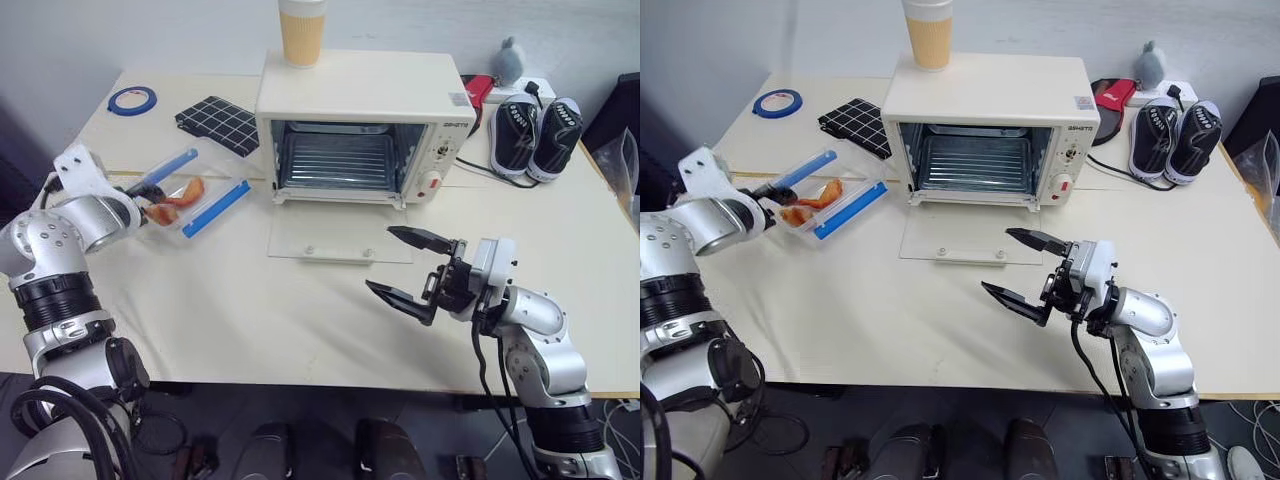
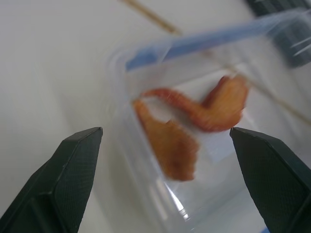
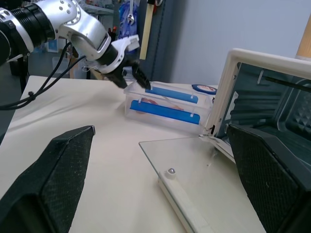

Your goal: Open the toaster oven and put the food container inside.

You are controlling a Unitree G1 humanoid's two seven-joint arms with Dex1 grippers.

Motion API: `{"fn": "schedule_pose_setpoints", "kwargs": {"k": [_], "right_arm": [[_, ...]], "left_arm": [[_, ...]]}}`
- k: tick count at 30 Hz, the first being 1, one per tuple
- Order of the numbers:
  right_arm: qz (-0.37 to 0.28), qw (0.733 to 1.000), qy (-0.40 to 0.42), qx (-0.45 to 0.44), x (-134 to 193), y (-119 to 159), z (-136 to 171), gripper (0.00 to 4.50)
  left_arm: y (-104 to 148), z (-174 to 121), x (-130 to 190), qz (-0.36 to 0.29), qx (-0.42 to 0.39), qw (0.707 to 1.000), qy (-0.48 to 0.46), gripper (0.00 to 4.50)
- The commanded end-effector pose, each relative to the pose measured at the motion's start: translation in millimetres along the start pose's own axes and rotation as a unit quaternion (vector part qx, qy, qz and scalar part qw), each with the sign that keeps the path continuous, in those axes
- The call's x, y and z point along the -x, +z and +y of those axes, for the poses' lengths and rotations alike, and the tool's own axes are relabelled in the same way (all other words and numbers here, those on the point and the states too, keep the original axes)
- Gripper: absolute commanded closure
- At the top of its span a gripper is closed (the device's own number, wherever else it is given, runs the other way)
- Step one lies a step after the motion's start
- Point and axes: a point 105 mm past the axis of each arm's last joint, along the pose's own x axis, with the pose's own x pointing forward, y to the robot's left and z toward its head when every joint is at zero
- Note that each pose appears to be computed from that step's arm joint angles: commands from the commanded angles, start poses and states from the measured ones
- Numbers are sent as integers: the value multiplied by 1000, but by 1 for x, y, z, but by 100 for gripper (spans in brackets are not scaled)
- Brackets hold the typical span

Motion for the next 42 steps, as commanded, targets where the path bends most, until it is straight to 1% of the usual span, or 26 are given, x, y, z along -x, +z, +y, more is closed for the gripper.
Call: {"fn": "schedule_pose_setpoints", "kwargs": {"k": [1, 4, 7, 8, 10, 18, 19, 22, 23, 26, 29, 32, 37, 39, 42], "right_arm": [[-25, 999, -1, 26, -4, 16, 2, 0], [-26, 999, -7, 26, -3, 18, 1, 0], [-27, 999, -10, 24, -4, 17, -1, 0], [-27, 999, -10, 24, -5, 17, -1, 0], [-28, 999, -8, 24, -7, 17, -2, 0], [-30, 999, -3, 25, -10, 19, -4, 0], [-29, 999, -3, 25, -10, 19, -4, 0], [-27, 999, -3, 24, -9, 18, -4, 0], [-26, 999, -3, 23, -9, 18, -4, 0], [-23, 1000, -3, 21, -8, 17, -4, 0], [-19, 1000, -2, 20, -6, 16, -4, 0], [-13, 1000, -3, 22, -2, 17, -5, 0], [8, 999, -22, 28, 14, 20, -12, 0], [23, 999, -34, 32, 22, 19, -15, 0], [42, 997, -59, 33, 36, 17, -16, 0]], "left_arm": [[17, -6, 6, -20, -2, 1000, -3, 4], [21, -5, 7, -27, 2, 1000, -3, 4], [15, -1, 1, -11, 3, 1000, 0, 4], [12, -1, -1, -5, 0, 1000, 2, 21], [11, 0, -4, -3, -9, 1000, 4, 66], [22, 13, -2, -27, -14, 999, 30, 315], [26, 17, -1, -37, -10, 999, 37, 335], [38, 28, 6, -63, -1, 997, 52, 418], [44, 32, 9, -75, 1, 996, 54, 439], [57, 44, 17, -105, 11, 992, 71, 444], [67, 50, 28, -110, 0, 992, 59, 444], [61, 35, 39, -57, -51, 997, -8, 444], [47, 12, 62, 9, -145, 985, -95, 444], [39, -5, 69, 28, -170, 976, -131, 444], [26, -40, 74, 49, -191, 964, -179, 444]]}}
